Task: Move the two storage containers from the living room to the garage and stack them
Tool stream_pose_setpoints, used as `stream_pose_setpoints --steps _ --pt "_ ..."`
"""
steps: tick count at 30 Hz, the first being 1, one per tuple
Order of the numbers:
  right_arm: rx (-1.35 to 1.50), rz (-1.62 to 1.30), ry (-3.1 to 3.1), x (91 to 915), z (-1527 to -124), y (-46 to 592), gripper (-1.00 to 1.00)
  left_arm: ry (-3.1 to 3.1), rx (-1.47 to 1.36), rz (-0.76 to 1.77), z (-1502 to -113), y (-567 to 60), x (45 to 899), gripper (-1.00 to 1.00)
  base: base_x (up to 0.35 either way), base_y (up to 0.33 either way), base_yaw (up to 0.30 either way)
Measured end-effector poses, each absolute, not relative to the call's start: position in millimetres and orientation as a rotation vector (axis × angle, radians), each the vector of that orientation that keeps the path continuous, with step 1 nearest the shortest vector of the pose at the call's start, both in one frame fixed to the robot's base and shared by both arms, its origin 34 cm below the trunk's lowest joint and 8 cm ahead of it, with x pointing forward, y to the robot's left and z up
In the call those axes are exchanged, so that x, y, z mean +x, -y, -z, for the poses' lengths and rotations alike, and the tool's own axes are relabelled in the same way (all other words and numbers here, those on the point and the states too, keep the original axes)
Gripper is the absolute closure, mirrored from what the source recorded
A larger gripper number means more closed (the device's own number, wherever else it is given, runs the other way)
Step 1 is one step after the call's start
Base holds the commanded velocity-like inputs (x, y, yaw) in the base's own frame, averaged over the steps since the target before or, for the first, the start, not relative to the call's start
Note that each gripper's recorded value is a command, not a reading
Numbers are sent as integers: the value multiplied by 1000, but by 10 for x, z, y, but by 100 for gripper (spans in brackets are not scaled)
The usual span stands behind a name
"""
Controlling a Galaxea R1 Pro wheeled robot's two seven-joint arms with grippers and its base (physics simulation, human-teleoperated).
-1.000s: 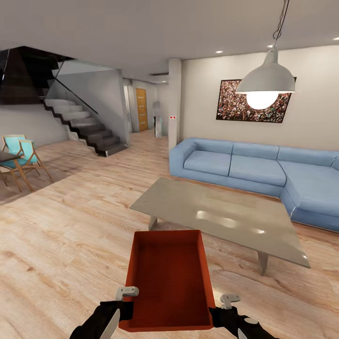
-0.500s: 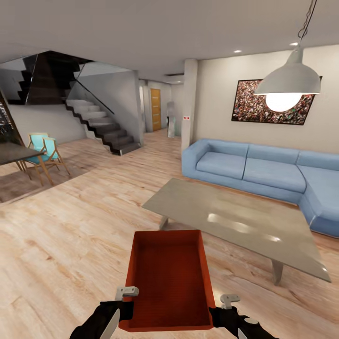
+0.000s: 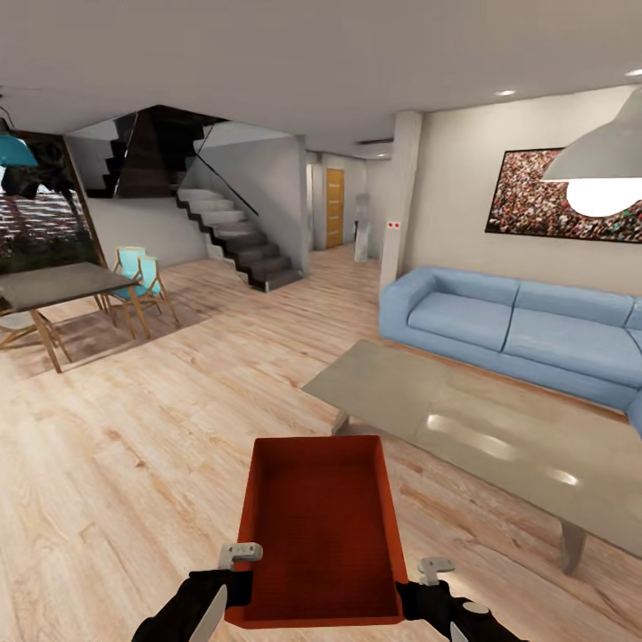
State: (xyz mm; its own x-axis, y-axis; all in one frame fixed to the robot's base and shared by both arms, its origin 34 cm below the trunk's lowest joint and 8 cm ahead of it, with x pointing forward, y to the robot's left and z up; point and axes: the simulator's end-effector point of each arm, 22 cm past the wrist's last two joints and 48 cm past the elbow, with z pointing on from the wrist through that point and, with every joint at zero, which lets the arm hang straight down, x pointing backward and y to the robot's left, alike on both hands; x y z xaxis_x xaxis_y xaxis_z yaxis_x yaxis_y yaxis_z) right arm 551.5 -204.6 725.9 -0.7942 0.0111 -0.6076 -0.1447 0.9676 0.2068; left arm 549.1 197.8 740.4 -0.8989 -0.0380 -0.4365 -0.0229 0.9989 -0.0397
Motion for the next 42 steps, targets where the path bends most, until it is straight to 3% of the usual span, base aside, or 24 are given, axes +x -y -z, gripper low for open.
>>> stream_pose_setpoints --steps 16,42 --pt "-94 -321 -2466 5530 -7272 2052 100 -2682 -49 49 -7405 -1971 5496 100 22 0 14" --pt "-95 -320 -2465 5530 -7275 2051 100 -2682 -48 49 -7407 -1972 5494 100 323 0 0"
